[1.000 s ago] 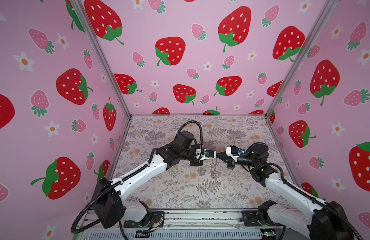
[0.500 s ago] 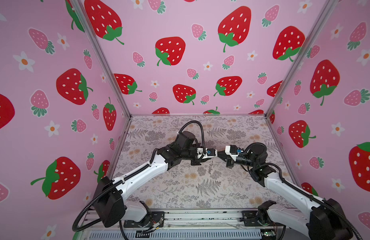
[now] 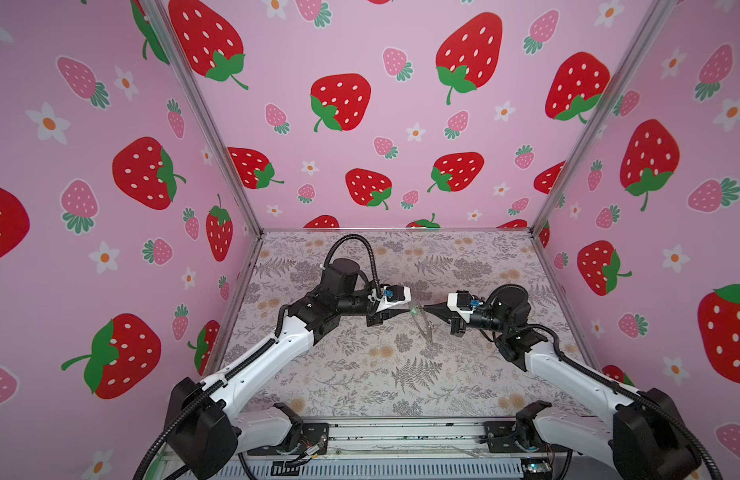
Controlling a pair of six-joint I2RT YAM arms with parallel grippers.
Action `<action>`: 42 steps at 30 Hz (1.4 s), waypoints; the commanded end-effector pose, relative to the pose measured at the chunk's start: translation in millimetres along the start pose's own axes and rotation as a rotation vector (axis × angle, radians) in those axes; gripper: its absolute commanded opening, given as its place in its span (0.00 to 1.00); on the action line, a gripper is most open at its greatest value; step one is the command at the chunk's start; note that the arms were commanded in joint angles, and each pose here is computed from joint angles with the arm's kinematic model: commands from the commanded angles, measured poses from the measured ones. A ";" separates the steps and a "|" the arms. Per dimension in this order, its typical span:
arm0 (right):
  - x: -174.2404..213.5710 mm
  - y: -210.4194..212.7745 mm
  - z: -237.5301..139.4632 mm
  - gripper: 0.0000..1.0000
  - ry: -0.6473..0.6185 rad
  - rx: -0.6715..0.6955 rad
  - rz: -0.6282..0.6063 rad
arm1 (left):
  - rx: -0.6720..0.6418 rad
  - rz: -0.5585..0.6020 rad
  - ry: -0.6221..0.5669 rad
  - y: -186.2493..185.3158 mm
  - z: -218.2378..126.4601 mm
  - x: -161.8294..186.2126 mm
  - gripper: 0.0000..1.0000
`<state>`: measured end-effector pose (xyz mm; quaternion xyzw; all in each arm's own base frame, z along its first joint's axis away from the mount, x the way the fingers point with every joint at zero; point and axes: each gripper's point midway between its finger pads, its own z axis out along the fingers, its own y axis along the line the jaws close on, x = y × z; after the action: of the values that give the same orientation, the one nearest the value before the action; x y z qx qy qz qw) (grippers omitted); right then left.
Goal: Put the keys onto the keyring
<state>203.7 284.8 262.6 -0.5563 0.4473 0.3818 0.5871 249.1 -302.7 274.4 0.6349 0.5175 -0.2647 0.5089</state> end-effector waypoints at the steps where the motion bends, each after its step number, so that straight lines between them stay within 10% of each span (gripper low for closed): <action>1: -20.3 1.1 -1.1 0.00 -0.059 -0.013 -0.080 | 0.087 -0.017 -0.097 -5.5 -1.5 -24.7 0.35; 21: -30.5 4.4 -3.2 0.00 -0.089 -0.027 -0.095 | 0.088 -0.050 -0.081 -2.2 19.5 -21.9 0.29; 42: -29.0 2.0 -0.9 0.00 -0.083 -0.009 -0.101 | 0.099 -0.019 -0.057 -5.5 22.2 -21.3 0.00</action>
<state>198.9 285.2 273.4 -0.5582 0.4255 0.3848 0.5994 243.0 -327.2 271.5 0.6359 0.5131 -0.3163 0.4820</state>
